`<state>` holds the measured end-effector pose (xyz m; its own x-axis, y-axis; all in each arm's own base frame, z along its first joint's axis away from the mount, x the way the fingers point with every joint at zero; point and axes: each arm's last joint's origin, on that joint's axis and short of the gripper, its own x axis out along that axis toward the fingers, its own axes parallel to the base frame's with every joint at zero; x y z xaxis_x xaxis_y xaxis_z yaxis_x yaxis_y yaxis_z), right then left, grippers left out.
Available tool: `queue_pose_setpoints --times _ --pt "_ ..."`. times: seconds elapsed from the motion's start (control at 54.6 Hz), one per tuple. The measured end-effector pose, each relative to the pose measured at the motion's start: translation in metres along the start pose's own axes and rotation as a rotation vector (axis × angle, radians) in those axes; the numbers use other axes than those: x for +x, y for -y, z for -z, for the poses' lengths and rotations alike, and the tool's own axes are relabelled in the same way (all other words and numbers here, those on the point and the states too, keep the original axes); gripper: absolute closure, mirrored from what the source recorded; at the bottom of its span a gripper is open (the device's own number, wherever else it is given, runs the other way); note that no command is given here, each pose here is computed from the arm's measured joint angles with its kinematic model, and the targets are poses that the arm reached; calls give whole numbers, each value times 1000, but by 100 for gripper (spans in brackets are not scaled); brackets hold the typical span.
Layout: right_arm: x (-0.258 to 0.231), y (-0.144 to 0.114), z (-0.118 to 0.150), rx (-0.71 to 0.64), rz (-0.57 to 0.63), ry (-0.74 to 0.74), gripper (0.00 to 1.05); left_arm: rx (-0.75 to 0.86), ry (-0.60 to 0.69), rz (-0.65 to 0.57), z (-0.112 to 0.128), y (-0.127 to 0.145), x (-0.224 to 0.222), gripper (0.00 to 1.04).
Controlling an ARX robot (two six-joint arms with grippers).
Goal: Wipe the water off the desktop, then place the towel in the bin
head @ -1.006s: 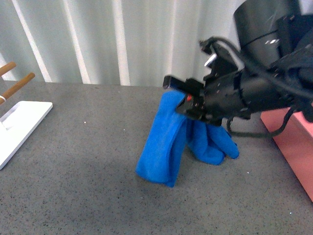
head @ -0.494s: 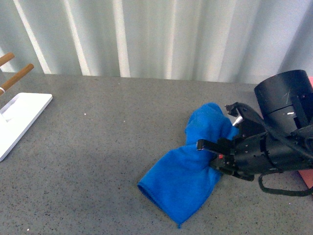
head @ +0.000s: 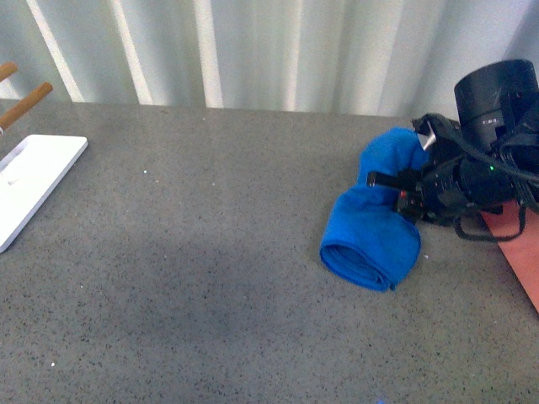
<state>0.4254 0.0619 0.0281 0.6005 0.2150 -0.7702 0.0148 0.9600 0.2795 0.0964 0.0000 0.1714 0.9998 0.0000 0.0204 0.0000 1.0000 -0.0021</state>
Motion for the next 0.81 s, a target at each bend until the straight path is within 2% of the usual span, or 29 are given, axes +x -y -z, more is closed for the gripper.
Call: queue_pose_setpoints --times 0.073,0.256,0.421,0.531,0.659,0.805 --pt "12 -10 -6 -50 -34 -6 101 0 0 0 0 0 0 7" --pt "36 -57 -14 -155 -156 11 101 0 0 0 0 0 0 7" --pt "43 -98 -4 -243 -253 -6 101 0 1 0 0 0 0 7" --pt "42 -125 14 -290 -325 -47 101 0 1 0 0 0 0 7" --pt "31 -134 32 -336 -379 -104 101 0 1 0 0 0 0 7" --pt "7 -123 52 -399 -394 -197 101 0 1 0 0 0 0 7"
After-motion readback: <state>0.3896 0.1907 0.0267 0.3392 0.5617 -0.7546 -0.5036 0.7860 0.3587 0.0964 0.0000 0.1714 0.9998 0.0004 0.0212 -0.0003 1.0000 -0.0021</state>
